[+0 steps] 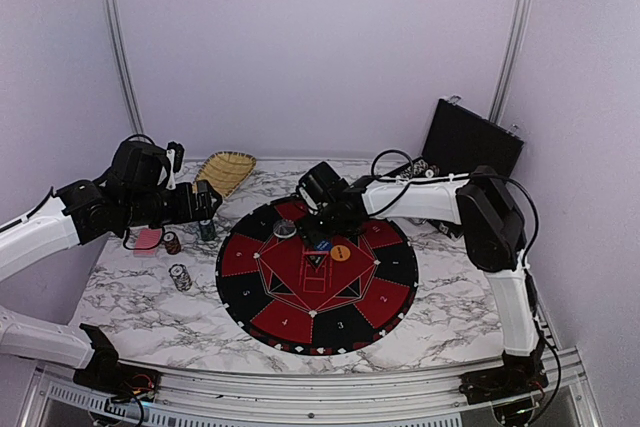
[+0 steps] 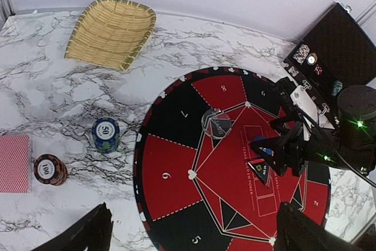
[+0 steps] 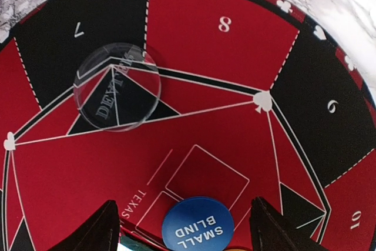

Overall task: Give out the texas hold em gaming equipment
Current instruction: Move the small blind button to position 10.

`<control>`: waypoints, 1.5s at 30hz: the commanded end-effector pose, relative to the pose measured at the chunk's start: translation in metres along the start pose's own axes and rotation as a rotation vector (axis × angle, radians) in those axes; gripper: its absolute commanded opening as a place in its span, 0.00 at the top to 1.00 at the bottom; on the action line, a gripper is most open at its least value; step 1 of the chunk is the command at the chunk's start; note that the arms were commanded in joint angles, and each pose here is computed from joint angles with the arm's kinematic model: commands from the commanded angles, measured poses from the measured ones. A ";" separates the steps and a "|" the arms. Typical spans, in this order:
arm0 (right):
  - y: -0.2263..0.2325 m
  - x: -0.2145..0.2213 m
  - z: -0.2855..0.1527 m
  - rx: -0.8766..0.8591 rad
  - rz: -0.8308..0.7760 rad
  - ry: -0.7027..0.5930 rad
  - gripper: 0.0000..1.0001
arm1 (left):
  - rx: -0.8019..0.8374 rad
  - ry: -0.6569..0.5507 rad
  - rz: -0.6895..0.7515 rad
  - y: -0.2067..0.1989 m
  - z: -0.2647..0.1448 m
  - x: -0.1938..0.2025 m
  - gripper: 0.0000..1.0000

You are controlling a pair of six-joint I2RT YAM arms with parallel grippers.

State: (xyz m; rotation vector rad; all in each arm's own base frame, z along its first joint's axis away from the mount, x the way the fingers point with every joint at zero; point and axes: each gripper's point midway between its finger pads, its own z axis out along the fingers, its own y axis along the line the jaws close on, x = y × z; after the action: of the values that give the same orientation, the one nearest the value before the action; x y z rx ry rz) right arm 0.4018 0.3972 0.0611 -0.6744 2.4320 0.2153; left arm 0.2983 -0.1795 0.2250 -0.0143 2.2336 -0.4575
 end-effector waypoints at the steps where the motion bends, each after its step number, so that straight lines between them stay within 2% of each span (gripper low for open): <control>1: -0.012 0.013 0.017 0.018 0.046 0.024 0.28 | 0.017 -0.020 -0.005 -0.005 -0.006 -0.010 0.01; 17: -0.014 0.038 0.020 -0.004 0.069 0.063 0.35 | 0.017 -0.006 -0.008 -0.005 -0.002 -0.007 0.01; 33: -0.018 0.049 0.009 0.027 0.064 0.077 0.51 | 0.017 0.000 -0.011 -0.006 0.003 -0.005 0.01; 45: -0.013 0.036 0.022 0.026 0.053 0.067 0.46 | 0.020 0.000 -0.012 -0.006 0.004 -0.005 0.01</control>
State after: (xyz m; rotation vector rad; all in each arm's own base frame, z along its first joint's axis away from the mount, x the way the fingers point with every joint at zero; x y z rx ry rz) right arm 0.3932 0.3738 0.0273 -0.6037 2.5036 0.1974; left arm 0.2992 -0.1840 0.2164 -0.0095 2.2629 -0.4648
